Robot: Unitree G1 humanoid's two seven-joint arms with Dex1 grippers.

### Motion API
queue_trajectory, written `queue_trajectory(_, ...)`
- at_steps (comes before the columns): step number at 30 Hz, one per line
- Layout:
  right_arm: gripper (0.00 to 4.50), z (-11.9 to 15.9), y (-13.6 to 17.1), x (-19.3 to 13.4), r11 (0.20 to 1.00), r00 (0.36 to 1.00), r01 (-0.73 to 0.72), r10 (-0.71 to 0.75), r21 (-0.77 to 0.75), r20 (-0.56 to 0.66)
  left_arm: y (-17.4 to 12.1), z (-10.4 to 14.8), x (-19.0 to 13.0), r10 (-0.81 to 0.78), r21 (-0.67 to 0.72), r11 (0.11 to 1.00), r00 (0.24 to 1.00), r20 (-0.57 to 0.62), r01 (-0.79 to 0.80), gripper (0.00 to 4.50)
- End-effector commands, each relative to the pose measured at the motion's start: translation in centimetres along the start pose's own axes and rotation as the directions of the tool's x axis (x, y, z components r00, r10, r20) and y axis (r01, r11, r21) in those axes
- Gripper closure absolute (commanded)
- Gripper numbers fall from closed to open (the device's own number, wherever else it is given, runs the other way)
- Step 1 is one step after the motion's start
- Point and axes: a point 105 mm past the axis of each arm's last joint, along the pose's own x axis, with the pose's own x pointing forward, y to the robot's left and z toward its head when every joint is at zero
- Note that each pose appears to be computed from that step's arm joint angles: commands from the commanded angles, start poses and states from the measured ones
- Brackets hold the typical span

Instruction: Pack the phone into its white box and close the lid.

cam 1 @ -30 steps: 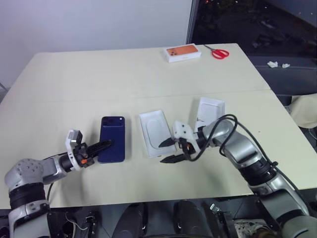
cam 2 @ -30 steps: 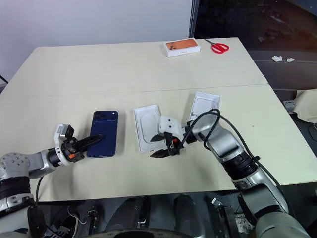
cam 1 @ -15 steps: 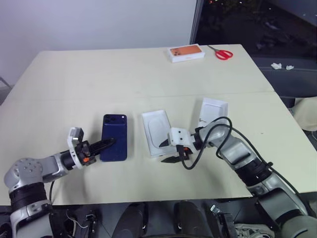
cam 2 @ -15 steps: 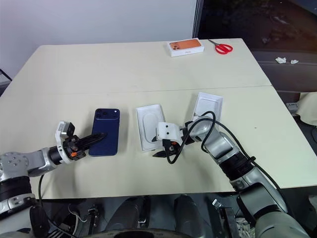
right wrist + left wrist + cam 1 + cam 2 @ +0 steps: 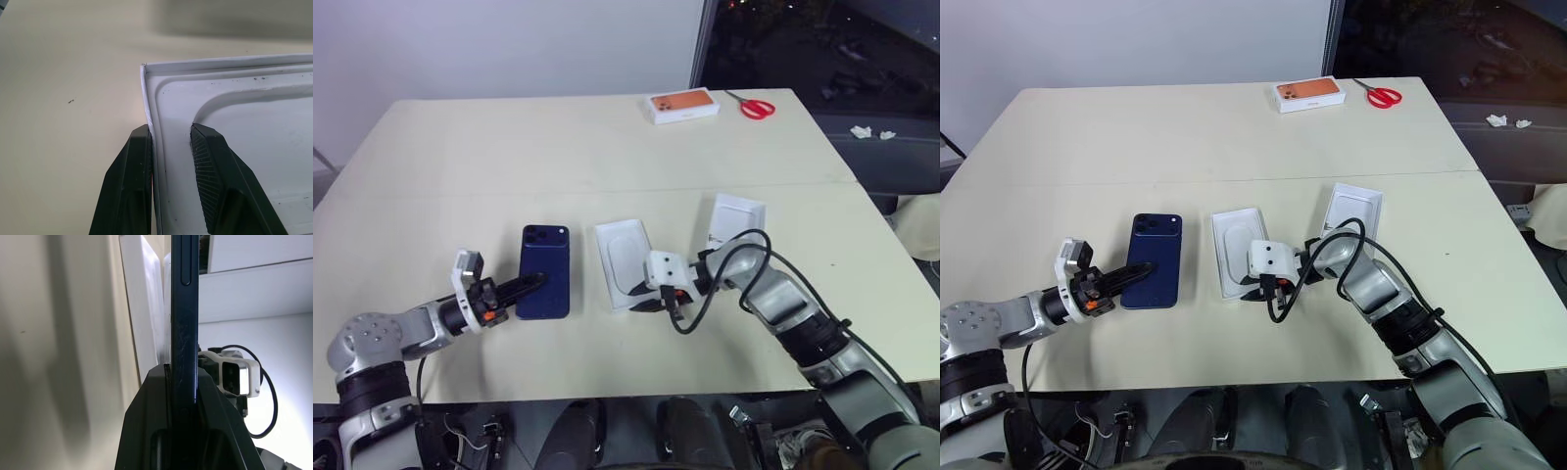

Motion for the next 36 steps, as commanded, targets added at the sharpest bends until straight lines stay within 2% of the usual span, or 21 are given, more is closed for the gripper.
queue_trajectory(1,3.37,0.4,-0.2,0.7,1.0,1.0,0.02,-0.02,0.008,0.01,-1.3,0.5,-0.1,-0.048,0.046,0.998,0.999,0.015,0.047,4.06)
queue_trajectory(9,3.37,3.0,-2.4,3.8,0.985,0.984,0.16,-0.164,0.062,0.069,-2.5,2.3,0.0,-0.07,0.081,0.995,0.995,0.065,0.065,4.06)
queue_trajectory(13,3.37,4.2,-2.7,4.4,0.985,0.981,0.154,-0.163,0.081,0.108,-2.8,2.8,0.4,-0.072,0.1,0.993,0.995,0.075,0.065,4.06)
queue_trajectory(16,2.46,4.0,-2.4,4.5,0.986,0.984,0.126,-0.137,0.106,0.109,-2.9,2.8,0.7,-0.067,0.109,0.992,0.995,0.067,0.06,4.06)
queue_trajectory(21,0.11,4.2,-2.5,4.2,0.985,0.982,0.147,-0.157,0.093,0.106,-3.1,2.8,1.0,-0.071,0.112,0.992,0.995,0.068,0.063,4.06)
queue_trajectory(25,0.11,5.5,-2.8,3.0,0.981,0.972,0.146,-0.166,0.126,0.166,-3.1,2.6,1.3,-0.073,0.113,0.991,0.995,0.066,0.065,4.06)
queue_trajectory(32,0.11,7.1,-3.4,-1.0,0.966,0.939,0.151,-0.207,0.211,0.274,-3.5,2.7,2.2,-0.084,0.124,0.989,0.994,0.068,0.075,4.06)
queue_trajectory(36,0.11,5.5,-4.0,-2.9,0.949,0.932,0.19,-0.255,0.253,0.256,-3.5,3.3,3.7,-0.074,0.137,0.989,0.993,0.097,0.061,4.06)
